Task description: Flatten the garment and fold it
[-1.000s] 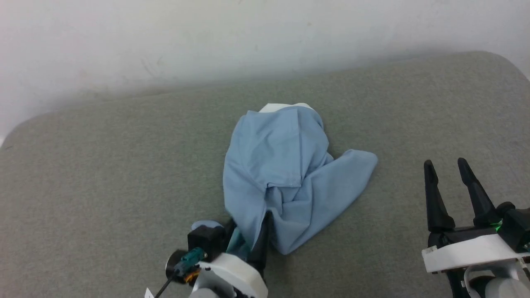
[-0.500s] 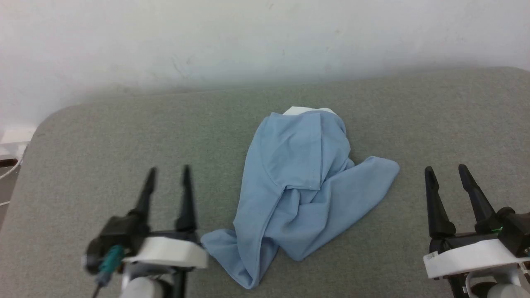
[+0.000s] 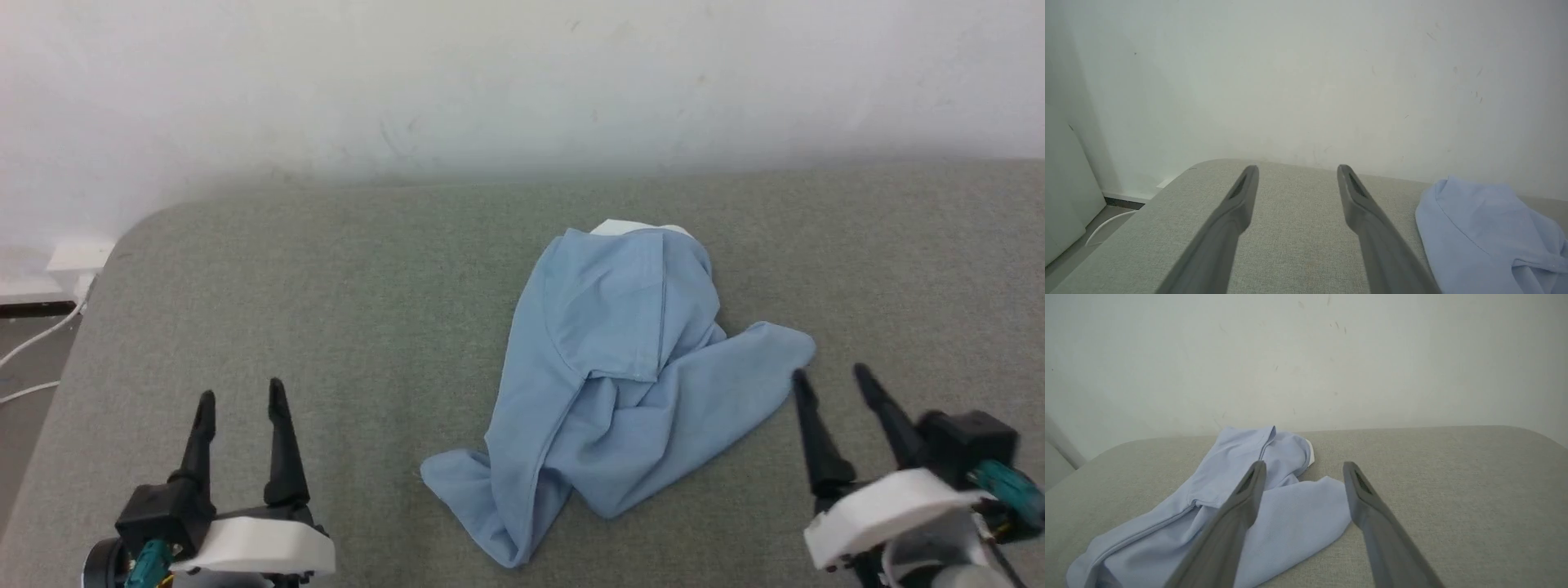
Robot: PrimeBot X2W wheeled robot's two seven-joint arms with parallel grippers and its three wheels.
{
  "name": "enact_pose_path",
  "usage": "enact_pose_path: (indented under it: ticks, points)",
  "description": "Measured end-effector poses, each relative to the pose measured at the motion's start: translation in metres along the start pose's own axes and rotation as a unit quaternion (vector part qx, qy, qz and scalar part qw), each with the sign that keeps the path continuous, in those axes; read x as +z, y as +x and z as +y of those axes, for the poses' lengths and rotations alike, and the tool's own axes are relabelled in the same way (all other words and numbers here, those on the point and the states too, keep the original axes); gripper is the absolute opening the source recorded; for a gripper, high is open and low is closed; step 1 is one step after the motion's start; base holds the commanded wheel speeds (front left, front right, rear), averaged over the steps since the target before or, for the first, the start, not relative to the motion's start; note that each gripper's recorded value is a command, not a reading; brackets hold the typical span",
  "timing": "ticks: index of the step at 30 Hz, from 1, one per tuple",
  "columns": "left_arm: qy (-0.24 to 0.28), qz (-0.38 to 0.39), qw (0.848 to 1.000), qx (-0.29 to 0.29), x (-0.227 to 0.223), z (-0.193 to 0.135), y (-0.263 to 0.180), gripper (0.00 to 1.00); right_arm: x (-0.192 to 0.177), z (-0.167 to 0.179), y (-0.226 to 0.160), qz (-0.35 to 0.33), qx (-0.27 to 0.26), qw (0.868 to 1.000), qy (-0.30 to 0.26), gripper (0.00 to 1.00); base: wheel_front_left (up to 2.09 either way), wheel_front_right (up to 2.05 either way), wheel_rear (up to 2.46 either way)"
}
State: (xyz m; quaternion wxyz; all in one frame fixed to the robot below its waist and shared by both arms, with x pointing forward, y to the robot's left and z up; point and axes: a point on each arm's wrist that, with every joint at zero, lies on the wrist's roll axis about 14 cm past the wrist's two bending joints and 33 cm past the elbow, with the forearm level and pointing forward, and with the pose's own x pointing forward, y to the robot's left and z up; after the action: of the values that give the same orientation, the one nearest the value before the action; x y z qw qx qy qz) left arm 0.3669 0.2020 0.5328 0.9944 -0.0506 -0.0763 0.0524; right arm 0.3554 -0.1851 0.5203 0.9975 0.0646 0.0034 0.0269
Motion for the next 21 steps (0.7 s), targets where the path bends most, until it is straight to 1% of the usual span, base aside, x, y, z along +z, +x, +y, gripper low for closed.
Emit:
enact_pose_path:
  ticks: [3,6,8,12,14,19,21]
  points:
    - [-0.001,0.005,1.0,-0.003,-0.003,-0.003,-0.001,1.0,-0.021,0.017,0.012,0.062,0.026,0.998,0.003,1.0,0.0,0.0,0.0]
    - [-0.007,0.011,1.0,-0.009,-0.008,-0.009,-0.002,1.0,-0.038,0.036,0.028,0.124,0.06,0.99,-0.004,1.0,0.0,0.0,0.0]
    - [-0.01,0.016,1.0,-0.014,-0.012,-0.012,0.0,1.0,-0.049,0.046,0.037,0.167,0.082,0.982,-0.022,1.0,0.0,0.0,0.0]
    - [-0.017,0.018,1.0,-0.017,-0.014,-0.017,0.004,1.0,-0.068,0.07,0.052,0.234,0.126,0.963,-0.036,1.0,0.0,0.0,0.0]
    - [-0.018,0.02,1.0,-0.015,-0.016,-0.017,0.006,1.0,-0.074,0.08,0.059,0.253,0.145,0.956,-0.042,1.0,0.0,0.0,0.0]
    - [-0.019,0.027,0.999,-0.004,-0.022,-0.011,0.01,1.0,-0.089,0.089,0.075,0.293,0.174,0.937,-0.077,1.0,0.0,0.0,0.0]
    - [-0.019,0.032,0.999,0.002,-0.025,-0.008,0.01,1.0,-0.099,0.095,0.077,0.312,0.187,0.928,-0.086,1.0,0.0,0.0,0.0]
